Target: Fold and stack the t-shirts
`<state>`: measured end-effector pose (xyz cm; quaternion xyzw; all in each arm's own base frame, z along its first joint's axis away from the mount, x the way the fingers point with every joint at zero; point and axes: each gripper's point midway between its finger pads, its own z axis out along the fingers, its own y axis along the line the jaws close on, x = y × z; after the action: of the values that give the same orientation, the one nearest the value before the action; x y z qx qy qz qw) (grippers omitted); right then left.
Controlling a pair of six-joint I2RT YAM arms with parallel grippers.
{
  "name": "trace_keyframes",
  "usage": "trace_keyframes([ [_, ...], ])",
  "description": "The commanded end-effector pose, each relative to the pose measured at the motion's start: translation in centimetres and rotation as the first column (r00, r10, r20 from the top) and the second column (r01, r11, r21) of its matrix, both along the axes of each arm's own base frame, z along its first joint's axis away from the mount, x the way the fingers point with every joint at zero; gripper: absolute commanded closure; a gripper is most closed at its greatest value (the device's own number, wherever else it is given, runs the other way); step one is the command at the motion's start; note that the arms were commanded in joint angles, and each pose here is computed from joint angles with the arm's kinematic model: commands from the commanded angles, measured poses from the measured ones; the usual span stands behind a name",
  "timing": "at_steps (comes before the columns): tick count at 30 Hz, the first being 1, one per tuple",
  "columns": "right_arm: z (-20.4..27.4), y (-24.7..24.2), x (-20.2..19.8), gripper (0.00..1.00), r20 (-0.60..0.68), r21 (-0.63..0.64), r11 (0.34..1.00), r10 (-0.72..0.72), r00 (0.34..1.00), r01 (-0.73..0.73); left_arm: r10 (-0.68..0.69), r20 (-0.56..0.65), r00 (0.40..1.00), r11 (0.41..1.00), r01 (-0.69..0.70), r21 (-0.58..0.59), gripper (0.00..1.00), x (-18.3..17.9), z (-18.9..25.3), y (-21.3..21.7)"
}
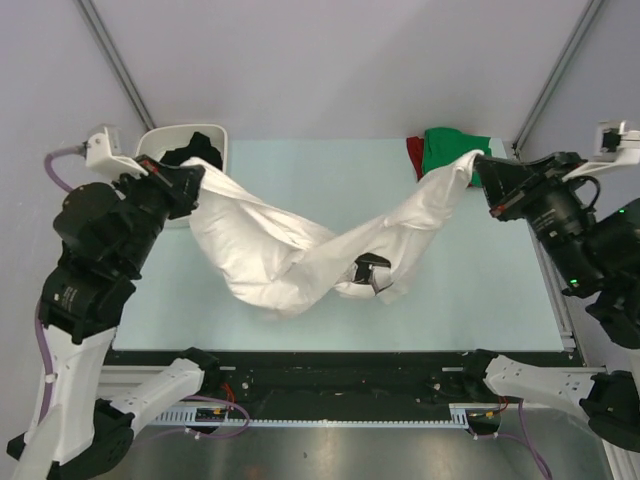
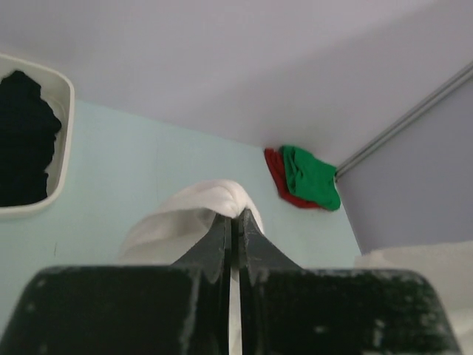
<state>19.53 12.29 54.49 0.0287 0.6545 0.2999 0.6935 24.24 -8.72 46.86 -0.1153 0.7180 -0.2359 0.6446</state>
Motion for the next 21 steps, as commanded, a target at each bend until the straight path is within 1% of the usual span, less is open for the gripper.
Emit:
trace_keyframes([
  [1, 2.3, -2.1, -1.6, 1.0, 0.057, -0.027, 1.0, -0.002, 0.998, 0.003, 0.083, 0.02, 0.996, 0.996, -0.083, 0.022, 1.0, 0.0, 2.5, 1.9],
  [2, 2.2, -2.5, -1.8, 1.0, 0.053, -0.024, 1.0, -0.009, 0.999, 0.01, 0.087, 0.027, 0.996, 0.996, -0.088, 0.017, 1.0, -0.2, 3.1, 2.2],
  [4, 1.3, -3.3, -1.8, 1.0, 0.037, -0.046, 0.998, -0.036, 0.999, 0.038, 0.096, 0.015, 0.995, 0.995, -0.097, 0.028, 1.0, 0.5, 2.8, 2.1],
  [5, 0.8, -3.8, -1.4, 1.0, 0.026, -0.055, 0.995, -0.077, 0.997, 0.078, 0.099, 0.009, 0.995, 0.995, -0.1, 0.031, 1.0, 0.8, 2.7, 2.1],
  [10, -0.8, -4.7, -0.5, 1.0, 0.003, -0.097, 0.983, -0.157, 0.988, 0.157, 0.1, -0.044, 0.994, 0.994, -0.097, 0.054, 1.0, 3.4, 0.6, 1.5],
  [14, -1.5, -5.4, 0.9, 1.0, -0.012, -0.146, 0.956, -0.26, 0.966, 0.255, 0.102, -0.094, 0.99, 0.993, -0.096, 0.071, 1.0, 6.1, -1.3, 1.1],
  [16, -1.6, -5.2, 1.2, 1.0, -0.009, -0.154, 0.953, -0.264, 0.965, 0.259, 0.097, -0.121, 0.988, 0.993, -0.088, 0.082, 1.0, 7.3, -2.4, 0.7],
  [19, -1.3, -5.4, 0.8, 1.0, 0.007, -0.143, 0.957, -0.254, 0.967, 0.253, 0.065, -0.117, 0.991, 0.997, -0.059, 0.053, 1.0, 7.0, -2.9, 0.1],
  [20, -1.4, -5.1, 0.7, 1.0, 0.009, -0.142, 0.962, -0.235, 0.972, 0.234, 0.055, -0.109, 0.992, 0.998, -0.053, 0.024, 1.0, 6.4, -2.8, 0.0],
  [21, -1.2, -5.4, 0.2, 1.0, 0.017, -0.121, 0.968, -0.22, 0.975, 0.22, 0.016, -0.074, 0.997, 1.0, -0.017, -0.004, 1.0, 4.8, -1.8, -0.2],
])
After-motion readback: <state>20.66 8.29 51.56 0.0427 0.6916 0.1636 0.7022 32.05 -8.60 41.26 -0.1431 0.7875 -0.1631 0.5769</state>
